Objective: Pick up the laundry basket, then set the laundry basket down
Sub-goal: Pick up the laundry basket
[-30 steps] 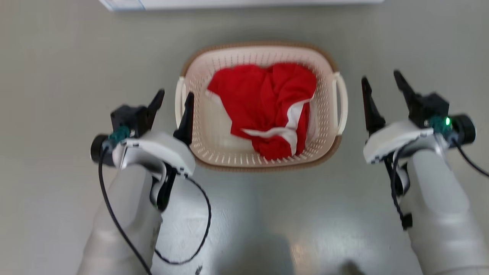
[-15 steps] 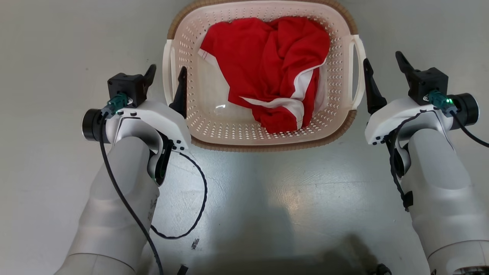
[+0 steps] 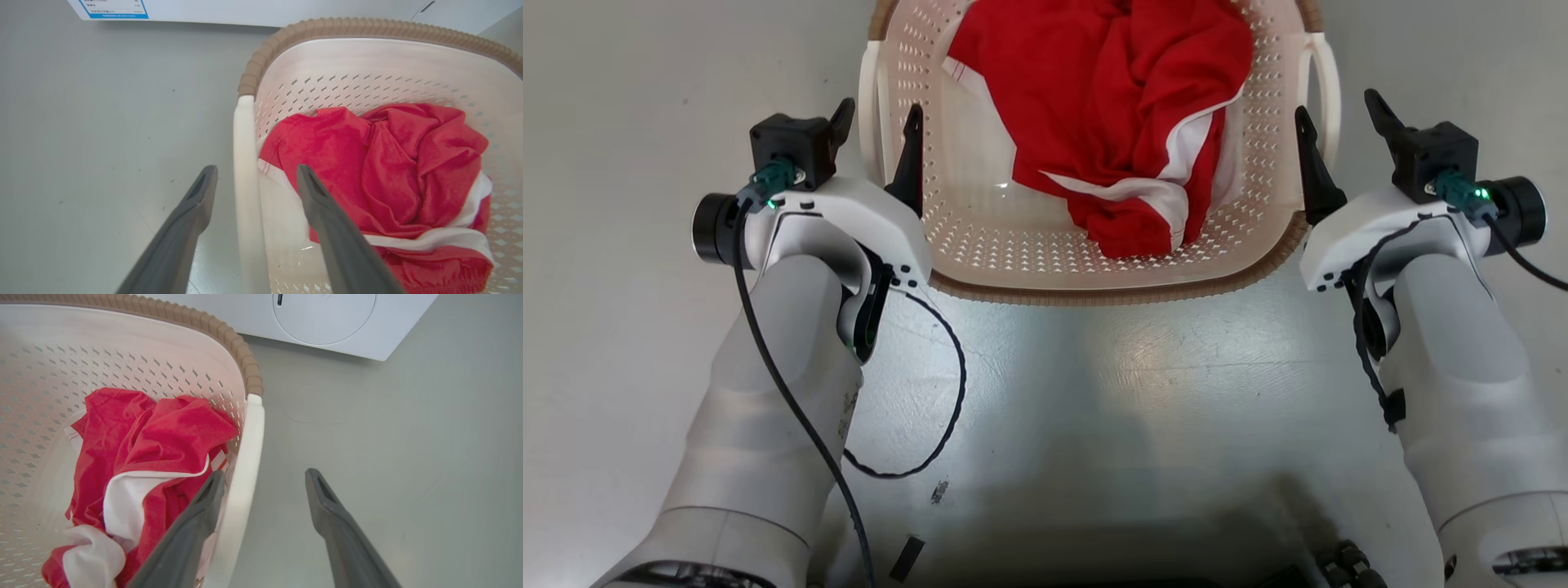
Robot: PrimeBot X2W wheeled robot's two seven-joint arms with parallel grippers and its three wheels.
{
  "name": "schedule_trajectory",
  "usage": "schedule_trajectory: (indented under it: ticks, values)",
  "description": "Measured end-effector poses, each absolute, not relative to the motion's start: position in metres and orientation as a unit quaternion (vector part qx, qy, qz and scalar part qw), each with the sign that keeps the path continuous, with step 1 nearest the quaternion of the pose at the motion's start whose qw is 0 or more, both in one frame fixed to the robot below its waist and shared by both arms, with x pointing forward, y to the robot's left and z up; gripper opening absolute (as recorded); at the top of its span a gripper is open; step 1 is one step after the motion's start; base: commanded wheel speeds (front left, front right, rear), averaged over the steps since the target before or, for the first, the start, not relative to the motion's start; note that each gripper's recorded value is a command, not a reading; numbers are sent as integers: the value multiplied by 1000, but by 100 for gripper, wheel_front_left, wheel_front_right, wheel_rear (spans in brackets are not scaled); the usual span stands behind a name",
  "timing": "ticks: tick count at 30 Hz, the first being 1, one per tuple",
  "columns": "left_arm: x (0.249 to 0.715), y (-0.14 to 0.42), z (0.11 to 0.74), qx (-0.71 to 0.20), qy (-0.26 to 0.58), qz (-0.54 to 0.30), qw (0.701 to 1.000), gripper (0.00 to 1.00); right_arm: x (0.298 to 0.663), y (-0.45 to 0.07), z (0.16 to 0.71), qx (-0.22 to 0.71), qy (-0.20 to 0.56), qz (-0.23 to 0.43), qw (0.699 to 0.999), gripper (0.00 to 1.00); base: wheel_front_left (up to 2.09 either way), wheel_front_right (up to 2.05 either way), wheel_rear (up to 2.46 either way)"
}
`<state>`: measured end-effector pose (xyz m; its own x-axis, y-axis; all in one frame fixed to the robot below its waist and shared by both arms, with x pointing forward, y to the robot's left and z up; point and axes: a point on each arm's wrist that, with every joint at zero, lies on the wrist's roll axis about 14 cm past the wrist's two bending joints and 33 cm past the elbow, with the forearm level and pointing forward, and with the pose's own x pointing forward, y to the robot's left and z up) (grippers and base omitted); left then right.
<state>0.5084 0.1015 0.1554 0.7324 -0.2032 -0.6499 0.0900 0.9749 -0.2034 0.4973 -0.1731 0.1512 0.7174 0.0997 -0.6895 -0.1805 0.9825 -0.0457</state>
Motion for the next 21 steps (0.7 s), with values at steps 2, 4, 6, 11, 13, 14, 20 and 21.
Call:
schedule_trajectory:
  ticks: [2,4,6,11,13,14,20,21]
  values:
    - [509,102,154,-78,358,-79,927,100,499,-172,149,-54,369,77,925,100,0,0,0]
    - [509,103,151,-73,360,-78,927,100,501,-168,146,-53,370,82,924,100,0,0,0]
    - [507,104,148,-71,366,-79,924,100,502,-164,143,-49,372,86,923,100,0,0,0]
    - [506,104,144,-64,372,-80,922,100,503,-158,139,-39,375,89,922,100,0,0,0]
    - [505,104,143,-66,375,-79,921,100,504,-157,139,-37,375,90,922,100,0,0,0]
    - [505,104,143,-65,375,-79,921,100,503,-157,138,-37,376,90,922,100,0,0,0]
    - [506,102,142,-60,379,-81,920,100,503,-158,140,-36,375,89,922,100,0,0,0]
    - [505,102,141,-59,381,-81,919,100,503,-158,140,-36,375,88,922,100,0,0,0]
